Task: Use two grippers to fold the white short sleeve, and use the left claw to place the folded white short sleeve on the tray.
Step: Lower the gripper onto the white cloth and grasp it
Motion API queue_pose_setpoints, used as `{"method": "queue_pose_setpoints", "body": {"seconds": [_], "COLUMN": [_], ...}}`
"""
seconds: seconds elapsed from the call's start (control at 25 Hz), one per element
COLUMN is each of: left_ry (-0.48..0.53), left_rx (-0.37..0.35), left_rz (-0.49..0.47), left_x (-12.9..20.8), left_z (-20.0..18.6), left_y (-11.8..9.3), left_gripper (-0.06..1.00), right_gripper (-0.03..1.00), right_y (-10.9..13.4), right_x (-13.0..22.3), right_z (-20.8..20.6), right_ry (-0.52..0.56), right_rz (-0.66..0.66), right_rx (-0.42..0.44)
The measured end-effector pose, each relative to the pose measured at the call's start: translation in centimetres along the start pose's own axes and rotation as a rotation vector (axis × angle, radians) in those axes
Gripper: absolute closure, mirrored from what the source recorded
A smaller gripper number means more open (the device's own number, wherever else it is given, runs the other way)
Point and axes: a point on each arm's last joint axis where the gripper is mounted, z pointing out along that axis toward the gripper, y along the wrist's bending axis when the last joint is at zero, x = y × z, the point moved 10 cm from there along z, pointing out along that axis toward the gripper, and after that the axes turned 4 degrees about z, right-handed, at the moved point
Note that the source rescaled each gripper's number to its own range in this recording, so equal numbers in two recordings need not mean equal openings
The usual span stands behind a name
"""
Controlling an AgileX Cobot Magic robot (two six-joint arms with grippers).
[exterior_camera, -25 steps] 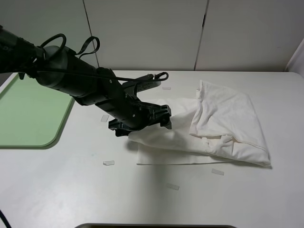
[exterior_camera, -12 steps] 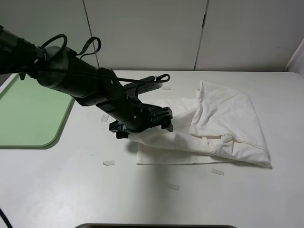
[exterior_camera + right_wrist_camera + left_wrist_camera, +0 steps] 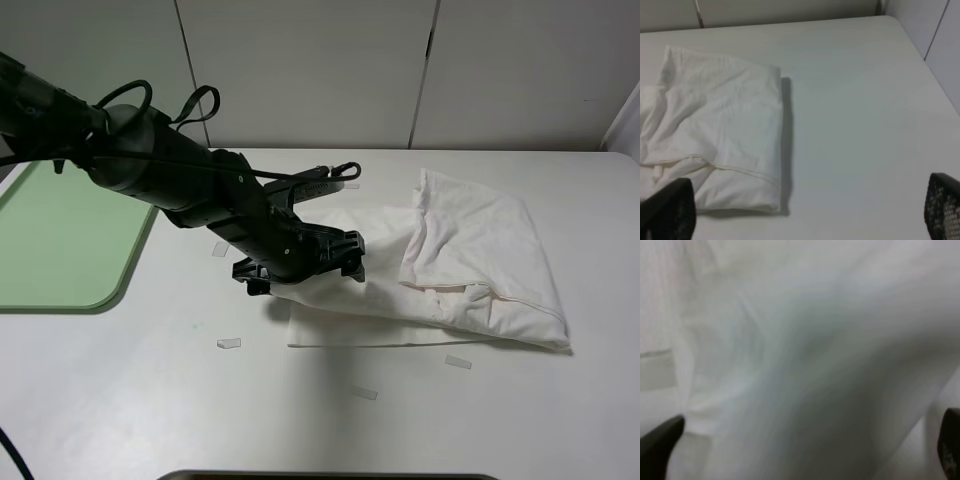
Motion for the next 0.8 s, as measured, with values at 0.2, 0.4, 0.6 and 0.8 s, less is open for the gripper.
{"method": "queue_pose_setpoints", "body": {"seconds": [0.2, 0.4, 0.6, 0.8], "left_ry": [-0.030, -0.047, -0.063, -0.064], "left_rx": [0.000, -0.003, -0.010, -0.012], "left_rz": [0.011, 0.014, 0.013, 0.013], "left_x": [-0.35, -0.64, -0.91, -0.91], "left_z": [0.28, 0.41, 0.65, 0.74], "left_y": [-0.34, -0.27, -0.05, 0.03], "left_gripper": [-0.04, 0.03, 0.17, 0.26], "right_gripper": [-0.03, -0.03, -0.03, -0.03], "right_y": [0.00, 0.00, 0.00, 0.00], "right_x": [0.00, 0.00, 0.00, 0.00], "right_z": [0.00, 0.00, 0.00, 0.00], "right_ry": [0.000, 0.000, 0.000, 0.000], "right_rz": [0.000, 0.000, 0.000, 0.000], "right_rx": [0.000, 0.000, 0.000, 0.000]}}
